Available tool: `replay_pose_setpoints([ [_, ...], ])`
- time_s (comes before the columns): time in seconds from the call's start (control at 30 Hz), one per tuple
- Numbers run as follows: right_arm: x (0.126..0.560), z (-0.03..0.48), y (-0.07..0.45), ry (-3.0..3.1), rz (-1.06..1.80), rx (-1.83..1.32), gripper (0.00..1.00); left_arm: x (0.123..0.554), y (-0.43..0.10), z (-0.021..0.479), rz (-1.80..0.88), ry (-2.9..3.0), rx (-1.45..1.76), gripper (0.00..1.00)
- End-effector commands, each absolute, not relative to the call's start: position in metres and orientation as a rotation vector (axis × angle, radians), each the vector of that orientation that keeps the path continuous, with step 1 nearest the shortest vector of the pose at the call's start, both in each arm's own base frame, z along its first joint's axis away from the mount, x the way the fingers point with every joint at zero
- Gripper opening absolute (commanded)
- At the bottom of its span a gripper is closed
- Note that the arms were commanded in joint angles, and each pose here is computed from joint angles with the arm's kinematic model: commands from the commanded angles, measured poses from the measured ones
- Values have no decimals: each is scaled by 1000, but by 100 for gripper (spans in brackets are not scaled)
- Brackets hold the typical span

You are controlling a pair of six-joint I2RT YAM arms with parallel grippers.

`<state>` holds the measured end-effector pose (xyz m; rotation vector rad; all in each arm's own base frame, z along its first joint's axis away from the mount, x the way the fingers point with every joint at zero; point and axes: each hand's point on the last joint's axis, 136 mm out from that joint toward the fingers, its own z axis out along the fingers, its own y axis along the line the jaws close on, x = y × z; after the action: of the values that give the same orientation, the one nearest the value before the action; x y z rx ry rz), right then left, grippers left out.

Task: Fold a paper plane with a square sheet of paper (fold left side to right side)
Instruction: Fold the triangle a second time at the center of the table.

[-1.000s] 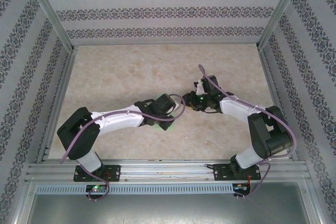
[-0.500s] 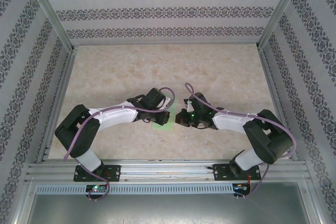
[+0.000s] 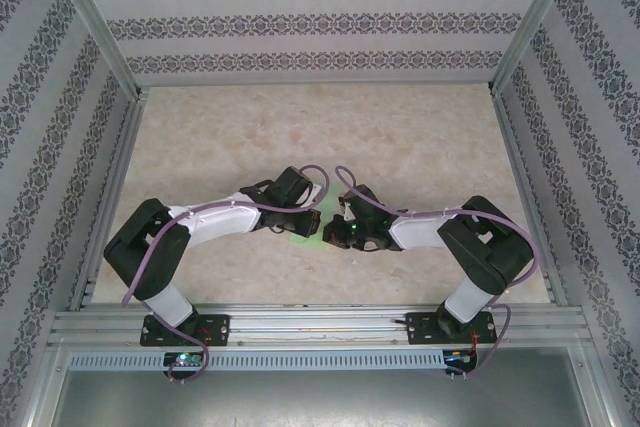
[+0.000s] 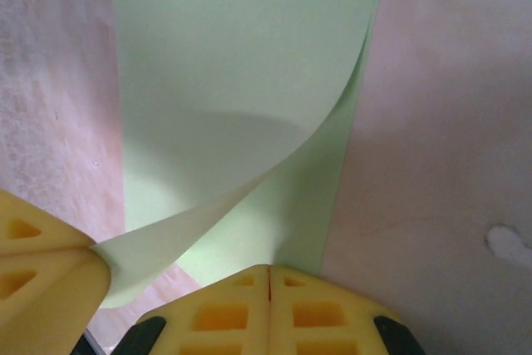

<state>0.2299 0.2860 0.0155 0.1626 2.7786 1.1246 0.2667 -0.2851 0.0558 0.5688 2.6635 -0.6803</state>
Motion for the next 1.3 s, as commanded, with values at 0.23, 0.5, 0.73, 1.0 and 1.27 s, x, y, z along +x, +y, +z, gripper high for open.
replay_pose_setpoints([
  [0.23,226,3,270,2844,1058,173,0,273,-280,67,-777,2612,581,0],
  [0.5,229,-1,260,2904,1031,93,0,280,-282,68,-817,2590,624,0],
  [0.73,235,-2,255,2913,1009,39,0,284,-280,61,-824,2593,651,0],
  [1.0,240,0,255,2923,993,-4,0,296,-275,54,-838,2592,629,0],
  [1.27,239,0,256,2930,1007,-8,0,307,-273,50,-857,2576,602,0],
])
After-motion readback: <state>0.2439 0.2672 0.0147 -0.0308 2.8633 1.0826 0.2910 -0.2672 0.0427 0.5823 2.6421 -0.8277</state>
